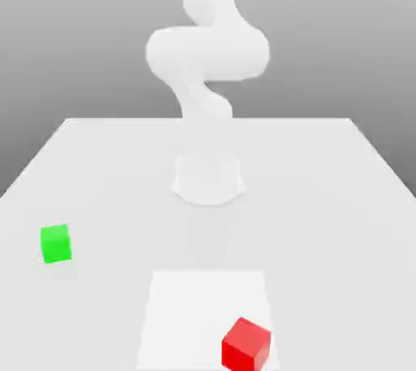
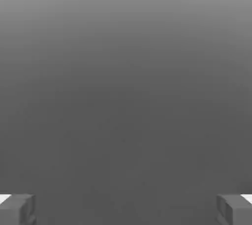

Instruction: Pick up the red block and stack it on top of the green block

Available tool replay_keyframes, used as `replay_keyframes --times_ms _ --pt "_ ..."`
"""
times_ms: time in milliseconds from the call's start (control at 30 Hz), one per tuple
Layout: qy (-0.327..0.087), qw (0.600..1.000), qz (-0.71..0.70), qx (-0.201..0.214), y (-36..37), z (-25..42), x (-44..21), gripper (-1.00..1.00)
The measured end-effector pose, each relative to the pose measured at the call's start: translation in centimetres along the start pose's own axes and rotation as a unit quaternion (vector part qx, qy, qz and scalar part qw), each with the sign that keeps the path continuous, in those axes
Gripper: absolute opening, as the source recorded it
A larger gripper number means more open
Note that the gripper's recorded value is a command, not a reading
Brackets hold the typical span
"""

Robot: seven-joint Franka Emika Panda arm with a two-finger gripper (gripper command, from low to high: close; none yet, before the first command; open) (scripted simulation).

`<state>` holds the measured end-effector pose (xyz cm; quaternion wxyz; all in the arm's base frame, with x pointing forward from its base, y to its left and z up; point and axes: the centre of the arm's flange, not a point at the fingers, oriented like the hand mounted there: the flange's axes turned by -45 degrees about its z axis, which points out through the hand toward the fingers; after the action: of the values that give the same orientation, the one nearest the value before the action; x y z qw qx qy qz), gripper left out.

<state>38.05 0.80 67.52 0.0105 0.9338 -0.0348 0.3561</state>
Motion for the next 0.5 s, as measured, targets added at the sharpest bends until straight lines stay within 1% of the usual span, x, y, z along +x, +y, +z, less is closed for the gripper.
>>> replay_keyframes --times_ms 233,500 --pt "-0.096 0.992 0.058 -0.054 -1.7 13.9 -2.1 0.0" --pt "-0.198 0.968 0.125 -0.091 -2.5 27.8 -8.6 0.0"
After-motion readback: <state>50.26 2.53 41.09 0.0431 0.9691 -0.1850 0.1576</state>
